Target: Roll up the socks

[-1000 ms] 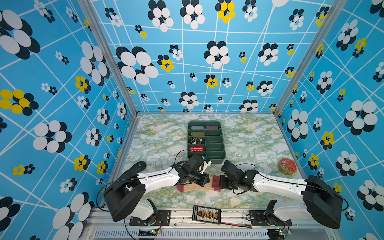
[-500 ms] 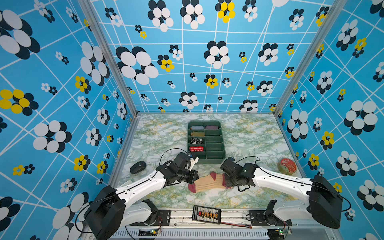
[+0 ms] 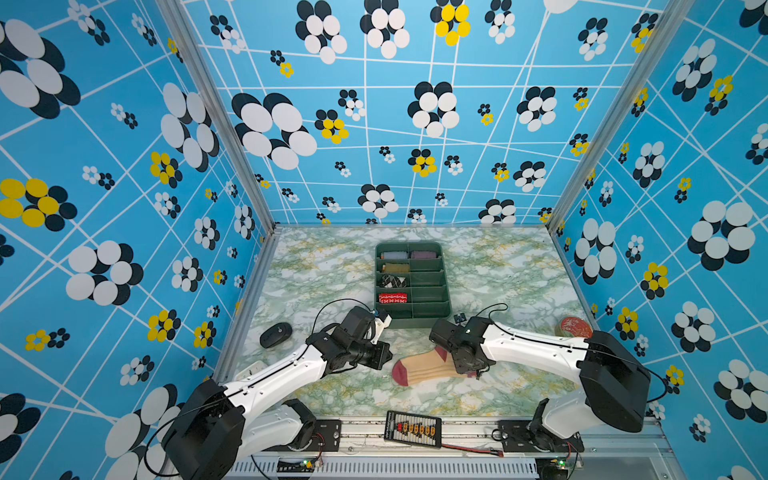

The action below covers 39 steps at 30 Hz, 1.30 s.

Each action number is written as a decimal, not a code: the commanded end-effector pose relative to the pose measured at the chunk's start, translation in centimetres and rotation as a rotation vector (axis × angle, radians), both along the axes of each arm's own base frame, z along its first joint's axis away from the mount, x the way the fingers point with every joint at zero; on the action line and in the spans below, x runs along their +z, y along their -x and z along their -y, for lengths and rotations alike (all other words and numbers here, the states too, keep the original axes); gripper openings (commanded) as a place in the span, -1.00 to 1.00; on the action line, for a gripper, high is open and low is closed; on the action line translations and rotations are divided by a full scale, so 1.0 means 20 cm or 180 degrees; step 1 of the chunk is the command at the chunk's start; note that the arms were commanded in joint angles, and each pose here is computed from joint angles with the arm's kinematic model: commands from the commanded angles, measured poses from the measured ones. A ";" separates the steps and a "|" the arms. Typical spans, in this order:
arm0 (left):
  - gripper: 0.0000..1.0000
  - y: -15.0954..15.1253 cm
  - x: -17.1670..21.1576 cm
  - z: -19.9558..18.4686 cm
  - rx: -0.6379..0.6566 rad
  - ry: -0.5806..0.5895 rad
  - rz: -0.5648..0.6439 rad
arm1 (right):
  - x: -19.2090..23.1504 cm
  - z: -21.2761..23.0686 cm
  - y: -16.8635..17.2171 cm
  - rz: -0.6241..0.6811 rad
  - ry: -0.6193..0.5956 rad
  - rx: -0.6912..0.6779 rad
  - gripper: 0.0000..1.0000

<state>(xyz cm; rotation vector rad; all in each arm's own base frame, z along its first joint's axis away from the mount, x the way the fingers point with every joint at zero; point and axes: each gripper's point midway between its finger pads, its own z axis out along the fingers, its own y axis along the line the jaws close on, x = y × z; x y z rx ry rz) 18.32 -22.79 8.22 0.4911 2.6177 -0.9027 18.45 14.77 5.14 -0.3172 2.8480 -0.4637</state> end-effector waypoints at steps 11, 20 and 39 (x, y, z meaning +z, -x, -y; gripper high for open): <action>-0.88 0.00 0.06 -0.10 0.0132 0.0064 0.0053 | 0.02 -0.11 -0.04 0.0033 0.0496 0.0297 -0.97; -0.87 0.00 0.10 -0.11 0.0171 0.0134 0.0074 | 0.01 -0.22 -0.05 0.0071 0.0725 0.0485 -0.92; -0.89 0.07 -0.08 -0.14 0.0306 0.0091 -0.0240 | 0.15 -0.14 -0.13 0.0425 0.1284 0.0597 -0.92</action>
